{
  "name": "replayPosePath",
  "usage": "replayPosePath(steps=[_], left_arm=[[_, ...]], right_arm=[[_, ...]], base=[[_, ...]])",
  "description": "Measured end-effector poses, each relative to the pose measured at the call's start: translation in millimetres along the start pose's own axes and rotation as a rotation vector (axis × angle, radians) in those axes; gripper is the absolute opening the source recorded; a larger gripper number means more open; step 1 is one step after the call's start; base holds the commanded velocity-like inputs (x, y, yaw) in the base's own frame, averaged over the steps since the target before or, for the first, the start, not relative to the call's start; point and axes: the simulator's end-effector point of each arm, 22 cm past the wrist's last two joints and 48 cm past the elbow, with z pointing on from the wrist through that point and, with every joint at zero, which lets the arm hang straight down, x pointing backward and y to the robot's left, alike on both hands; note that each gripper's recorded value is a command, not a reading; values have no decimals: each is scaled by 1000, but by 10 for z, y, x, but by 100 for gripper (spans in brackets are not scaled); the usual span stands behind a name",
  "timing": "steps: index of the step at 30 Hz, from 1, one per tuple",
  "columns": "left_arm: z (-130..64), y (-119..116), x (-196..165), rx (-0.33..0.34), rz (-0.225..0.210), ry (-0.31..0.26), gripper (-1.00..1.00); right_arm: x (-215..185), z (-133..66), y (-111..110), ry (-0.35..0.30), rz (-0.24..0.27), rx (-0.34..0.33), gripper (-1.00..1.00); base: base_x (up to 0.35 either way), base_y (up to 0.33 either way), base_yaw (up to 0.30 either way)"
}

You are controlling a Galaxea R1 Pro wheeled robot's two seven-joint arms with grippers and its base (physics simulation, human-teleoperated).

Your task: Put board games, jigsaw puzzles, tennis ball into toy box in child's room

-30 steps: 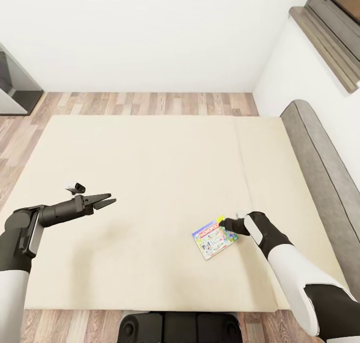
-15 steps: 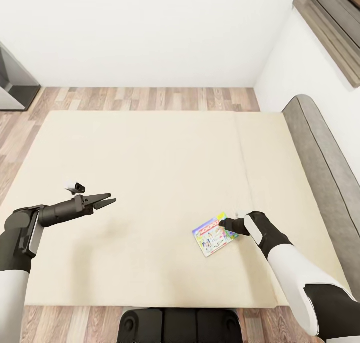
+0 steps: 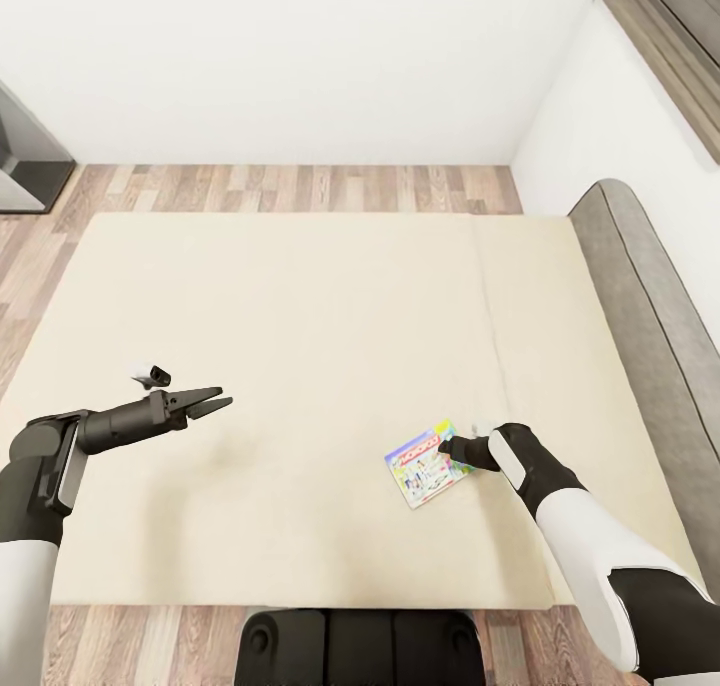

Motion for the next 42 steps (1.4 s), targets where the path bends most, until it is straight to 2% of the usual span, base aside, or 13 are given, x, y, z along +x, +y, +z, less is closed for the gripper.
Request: replayPosePath(steps=[11,17,42], left_arm=[[11,97,42,-6,-17,5,100],[12,138,68,-8,-24,7,100],[14,171,84,-10,-30,8,100]], right_arm=[[70,86,-38,17,2,5,100],[30,89,-72,7,-14,16,100],[17,78,-80,13,4,2,100]], base=[[0,0,0],[0,0,0],[0,0,0]])
